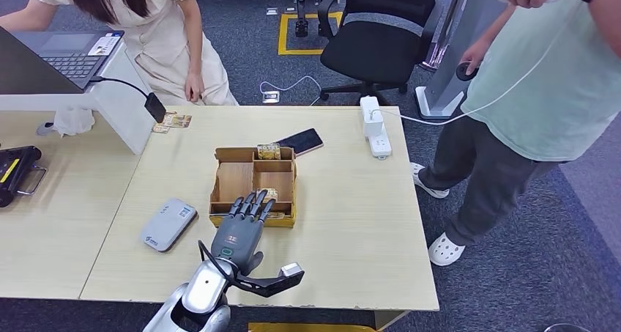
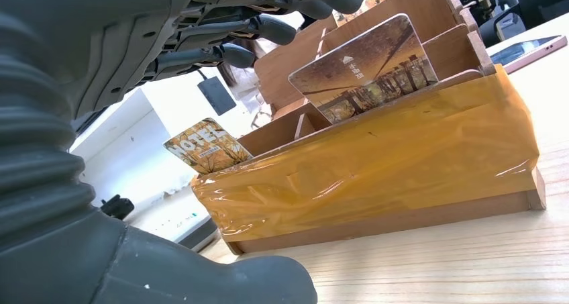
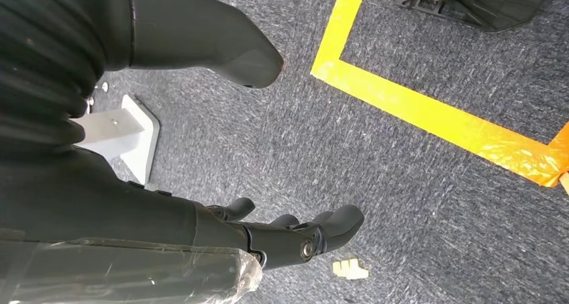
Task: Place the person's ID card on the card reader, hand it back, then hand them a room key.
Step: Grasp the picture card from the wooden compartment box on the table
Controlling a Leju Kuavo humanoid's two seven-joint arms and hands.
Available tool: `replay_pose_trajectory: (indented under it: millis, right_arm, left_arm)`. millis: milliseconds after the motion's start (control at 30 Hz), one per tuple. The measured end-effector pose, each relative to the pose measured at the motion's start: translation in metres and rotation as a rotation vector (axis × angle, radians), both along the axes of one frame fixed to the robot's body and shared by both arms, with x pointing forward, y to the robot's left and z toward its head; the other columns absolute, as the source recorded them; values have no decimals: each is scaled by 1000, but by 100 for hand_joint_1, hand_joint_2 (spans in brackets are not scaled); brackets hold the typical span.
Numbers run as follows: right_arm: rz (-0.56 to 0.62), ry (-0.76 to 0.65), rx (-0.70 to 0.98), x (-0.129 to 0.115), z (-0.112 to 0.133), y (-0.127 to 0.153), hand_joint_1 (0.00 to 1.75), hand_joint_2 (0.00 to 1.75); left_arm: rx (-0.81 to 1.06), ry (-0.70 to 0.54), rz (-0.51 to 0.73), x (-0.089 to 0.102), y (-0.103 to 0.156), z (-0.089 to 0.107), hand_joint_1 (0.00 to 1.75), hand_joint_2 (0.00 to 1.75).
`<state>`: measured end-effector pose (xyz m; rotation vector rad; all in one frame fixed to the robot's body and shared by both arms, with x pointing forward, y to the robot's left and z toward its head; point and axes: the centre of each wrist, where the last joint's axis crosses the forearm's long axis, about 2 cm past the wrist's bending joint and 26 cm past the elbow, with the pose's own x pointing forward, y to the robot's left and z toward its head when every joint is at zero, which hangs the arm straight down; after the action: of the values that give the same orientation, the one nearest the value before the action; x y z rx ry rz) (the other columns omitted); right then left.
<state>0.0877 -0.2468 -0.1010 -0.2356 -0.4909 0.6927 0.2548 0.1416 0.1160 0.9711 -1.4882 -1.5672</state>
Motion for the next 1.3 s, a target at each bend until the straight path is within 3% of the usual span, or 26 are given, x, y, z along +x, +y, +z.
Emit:
replay_pose_trajectory:
  millis: [1300]
  right_arm:
    - [-9,3,1,-1,0,0,0,175]
  left_arm:
    - [-23,-12,2,3,-8,7,0,175]
